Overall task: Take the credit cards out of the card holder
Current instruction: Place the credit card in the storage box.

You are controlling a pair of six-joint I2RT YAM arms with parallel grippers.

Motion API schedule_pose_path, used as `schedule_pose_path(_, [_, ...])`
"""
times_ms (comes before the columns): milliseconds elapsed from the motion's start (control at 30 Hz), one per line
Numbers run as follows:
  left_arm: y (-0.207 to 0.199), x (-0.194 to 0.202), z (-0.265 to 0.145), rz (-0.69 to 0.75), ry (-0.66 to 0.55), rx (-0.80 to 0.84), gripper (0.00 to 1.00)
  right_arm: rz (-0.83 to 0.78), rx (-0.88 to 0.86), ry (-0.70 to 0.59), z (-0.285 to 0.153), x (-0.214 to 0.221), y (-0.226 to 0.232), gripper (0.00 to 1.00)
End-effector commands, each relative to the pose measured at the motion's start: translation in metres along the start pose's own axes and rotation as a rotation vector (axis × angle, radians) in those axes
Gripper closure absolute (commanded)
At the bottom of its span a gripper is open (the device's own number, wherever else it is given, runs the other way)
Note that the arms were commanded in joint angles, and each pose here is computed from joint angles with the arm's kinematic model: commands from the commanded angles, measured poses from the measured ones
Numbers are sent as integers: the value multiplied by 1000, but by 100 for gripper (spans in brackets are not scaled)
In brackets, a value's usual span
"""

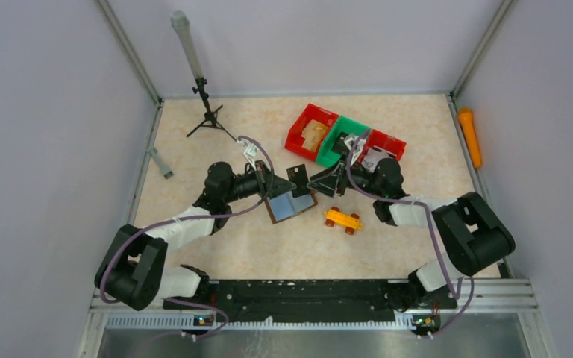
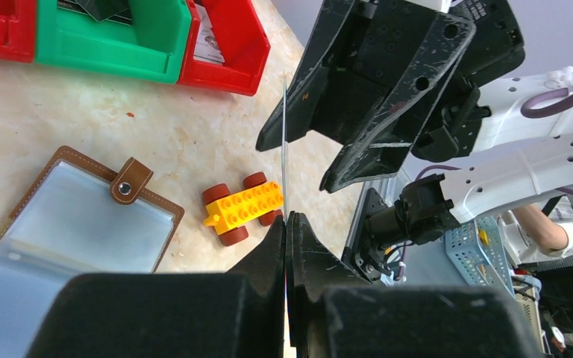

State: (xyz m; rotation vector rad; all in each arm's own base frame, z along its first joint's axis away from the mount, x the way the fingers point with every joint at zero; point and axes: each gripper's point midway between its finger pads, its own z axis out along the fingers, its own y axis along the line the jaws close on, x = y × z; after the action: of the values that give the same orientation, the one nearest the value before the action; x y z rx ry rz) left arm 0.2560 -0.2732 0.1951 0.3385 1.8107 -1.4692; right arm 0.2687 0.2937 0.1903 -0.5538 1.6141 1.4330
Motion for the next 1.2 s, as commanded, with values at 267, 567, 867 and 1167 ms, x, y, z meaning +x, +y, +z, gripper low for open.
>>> schedule_pose_path(267, [-23, -15, 7, 75, -20, 85, 100, -27, -132, -18, 5, -9, 22, 66])
schedule_pose_path(567, [-20, -14, 9, 79, -6, 64, 92, -30, -139, -19, 5, -9, 24, 100])
schedule_pose_path(867, [26, -22, 2, 75, -55, -221, 61, -60, -25, -16, 3, -10, 8, 100])
schedule_pose_path(1167, [39, -34, -16, 95, -132, -363, 48, -267, 521, 77, -24, -27, -74, 100])
